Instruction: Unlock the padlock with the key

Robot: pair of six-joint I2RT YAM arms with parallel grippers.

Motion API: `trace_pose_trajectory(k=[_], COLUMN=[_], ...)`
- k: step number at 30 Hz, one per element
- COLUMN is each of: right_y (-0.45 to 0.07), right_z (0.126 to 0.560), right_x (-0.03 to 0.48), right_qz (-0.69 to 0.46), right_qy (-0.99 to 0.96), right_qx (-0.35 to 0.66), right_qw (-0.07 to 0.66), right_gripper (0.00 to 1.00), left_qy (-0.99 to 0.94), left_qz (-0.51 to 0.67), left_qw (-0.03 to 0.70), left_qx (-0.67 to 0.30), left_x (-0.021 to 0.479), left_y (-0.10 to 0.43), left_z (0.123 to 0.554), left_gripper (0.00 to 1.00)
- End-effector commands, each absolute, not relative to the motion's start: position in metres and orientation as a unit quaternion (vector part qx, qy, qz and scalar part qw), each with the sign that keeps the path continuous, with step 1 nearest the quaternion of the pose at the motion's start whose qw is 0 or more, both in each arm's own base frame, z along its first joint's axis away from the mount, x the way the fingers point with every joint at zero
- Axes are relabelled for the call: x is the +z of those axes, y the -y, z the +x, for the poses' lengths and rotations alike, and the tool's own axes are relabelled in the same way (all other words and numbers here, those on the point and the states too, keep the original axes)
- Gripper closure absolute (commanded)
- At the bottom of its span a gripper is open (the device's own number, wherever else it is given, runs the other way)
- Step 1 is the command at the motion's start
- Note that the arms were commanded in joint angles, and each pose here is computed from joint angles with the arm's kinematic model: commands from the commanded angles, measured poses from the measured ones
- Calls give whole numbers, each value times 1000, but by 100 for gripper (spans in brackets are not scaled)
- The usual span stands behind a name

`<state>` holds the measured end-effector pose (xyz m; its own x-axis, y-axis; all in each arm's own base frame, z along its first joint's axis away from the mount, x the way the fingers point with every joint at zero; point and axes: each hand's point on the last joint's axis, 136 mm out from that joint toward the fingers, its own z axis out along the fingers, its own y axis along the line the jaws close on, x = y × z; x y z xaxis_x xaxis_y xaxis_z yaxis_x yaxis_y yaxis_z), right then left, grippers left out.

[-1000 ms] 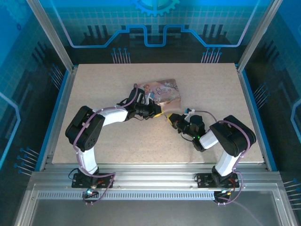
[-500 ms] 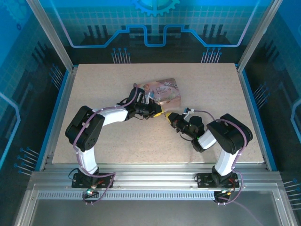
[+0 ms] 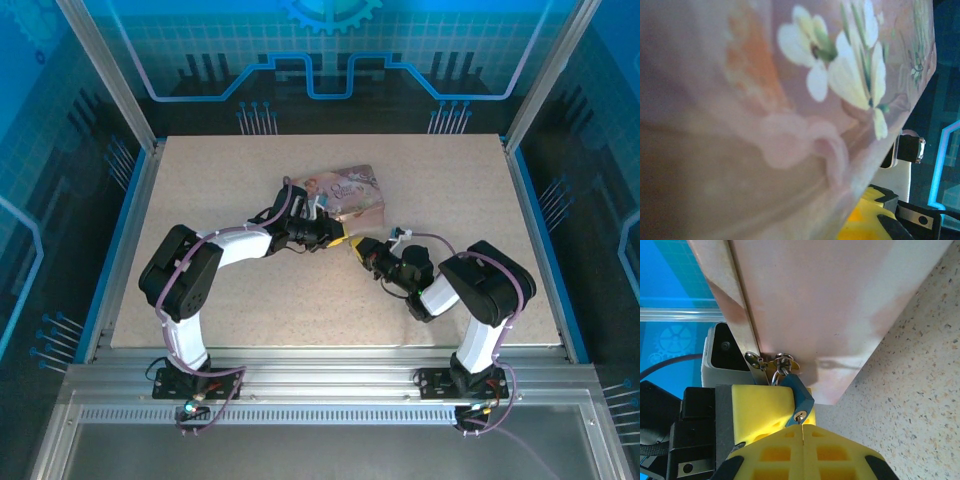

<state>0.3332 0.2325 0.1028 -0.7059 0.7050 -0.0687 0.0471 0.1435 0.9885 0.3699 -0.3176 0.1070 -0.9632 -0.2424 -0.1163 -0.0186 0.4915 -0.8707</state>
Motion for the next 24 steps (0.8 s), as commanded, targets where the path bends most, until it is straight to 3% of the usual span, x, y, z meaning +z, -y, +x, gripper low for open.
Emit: trace_pose_trajectory(k=[1, 24], right_y=[-238, -241], right_z=[338, 345], right_x=[112, 105], right_qz=[259, 334], right_qy=[-694, -667], right_qx=[606, 602], right_qw=[289, 286], right_gripper=[100, 100], left_qy=[-834, -821], left_qz=[-57, -58], left_qw=[101, 101], left_qx=[-539, -559], left_x=[134, 142], left_y=[327, 329], left_z=[367, 365], left_gripper=[87, 89])
